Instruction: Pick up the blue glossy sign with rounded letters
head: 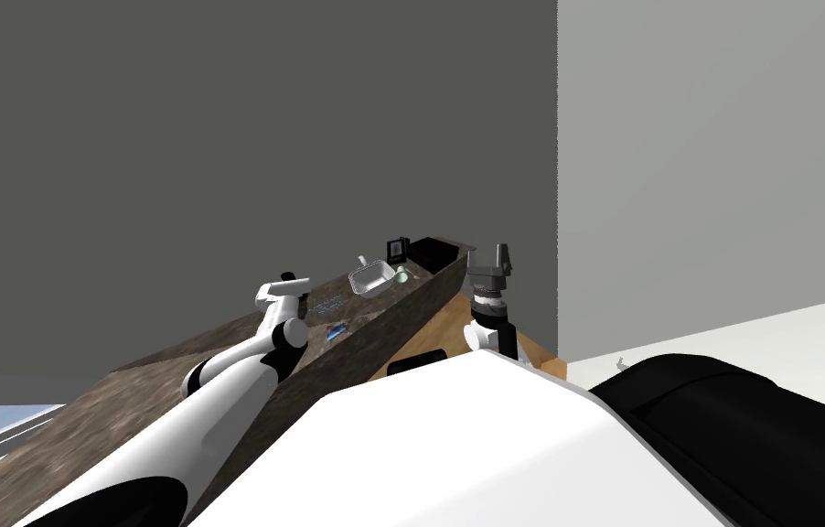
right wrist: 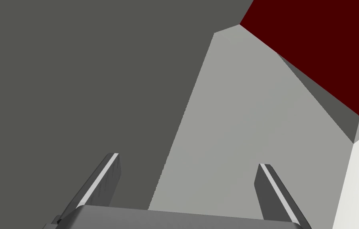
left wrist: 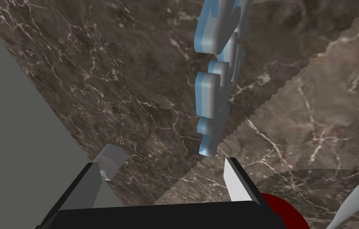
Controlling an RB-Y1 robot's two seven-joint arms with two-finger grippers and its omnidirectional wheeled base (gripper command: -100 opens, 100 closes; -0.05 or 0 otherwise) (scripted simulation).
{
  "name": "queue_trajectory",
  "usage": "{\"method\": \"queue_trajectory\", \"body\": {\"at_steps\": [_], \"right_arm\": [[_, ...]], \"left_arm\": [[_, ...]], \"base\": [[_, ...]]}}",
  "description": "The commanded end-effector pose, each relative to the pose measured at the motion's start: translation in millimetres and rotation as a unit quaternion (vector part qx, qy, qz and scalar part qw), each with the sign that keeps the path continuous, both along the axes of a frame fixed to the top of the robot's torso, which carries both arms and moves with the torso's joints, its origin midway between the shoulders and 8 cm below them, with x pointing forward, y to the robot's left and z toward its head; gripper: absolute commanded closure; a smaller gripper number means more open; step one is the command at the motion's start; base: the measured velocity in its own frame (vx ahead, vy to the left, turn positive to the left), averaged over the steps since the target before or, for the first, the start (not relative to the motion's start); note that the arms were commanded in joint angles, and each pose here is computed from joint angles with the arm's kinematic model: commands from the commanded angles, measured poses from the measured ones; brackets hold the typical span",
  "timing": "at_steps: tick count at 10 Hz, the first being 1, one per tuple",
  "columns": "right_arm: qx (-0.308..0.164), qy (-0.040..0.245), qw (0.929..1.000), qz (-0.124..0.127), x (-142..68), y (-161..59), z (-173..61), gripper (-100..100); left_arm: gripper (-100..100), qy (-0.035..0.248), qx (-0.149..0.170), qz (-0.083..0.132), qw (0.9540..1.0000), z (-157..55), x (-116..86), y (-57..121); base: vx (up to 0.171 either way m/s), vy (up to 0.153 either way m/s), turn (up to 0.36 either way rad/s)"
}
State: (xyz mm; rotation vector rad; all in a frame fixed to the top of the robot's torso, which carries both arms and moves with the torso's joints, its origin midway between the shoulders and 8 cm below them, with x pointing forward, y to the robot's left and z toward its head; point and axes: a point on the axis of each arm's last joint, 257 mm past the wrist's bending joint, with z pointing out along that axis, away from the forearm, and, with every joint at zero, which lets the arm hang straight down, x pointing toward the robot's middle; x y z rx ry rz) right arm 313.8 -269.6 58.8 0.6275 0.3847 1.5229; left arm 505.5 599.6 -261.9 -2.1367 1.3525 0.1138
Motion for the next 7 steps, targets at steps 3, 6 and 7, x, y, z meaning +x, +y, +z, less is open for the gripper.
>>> {"method": "queue_trajectory", "body": {"at_steps": [3,6,7], "right_arm": [[0.000,0.000,1.0000,0.000,0.0,0.0,0.0,0],[0.000,0.000,1.0000,0.000,0.0,0.0,0.0,0],[0.000,0.000,1.0000,0.000,0.0,0.0,0.0,0]], "left_arm": [[-100,0.049,-0.034,0.028,0.9978,-5.6,-27.8,-3.2],[-100,0.085,-0.061,0.046,0.9935,-8.6,-47.8,-8.1],[-100,0.090,-0.064,0.048,0.9927,-9.4,-50.6,-9.4]], "base": [[0.046,-0.040,-0.056],[0.064,-0.043,-0.074],[0.042,-0.031,-0.030]]}}
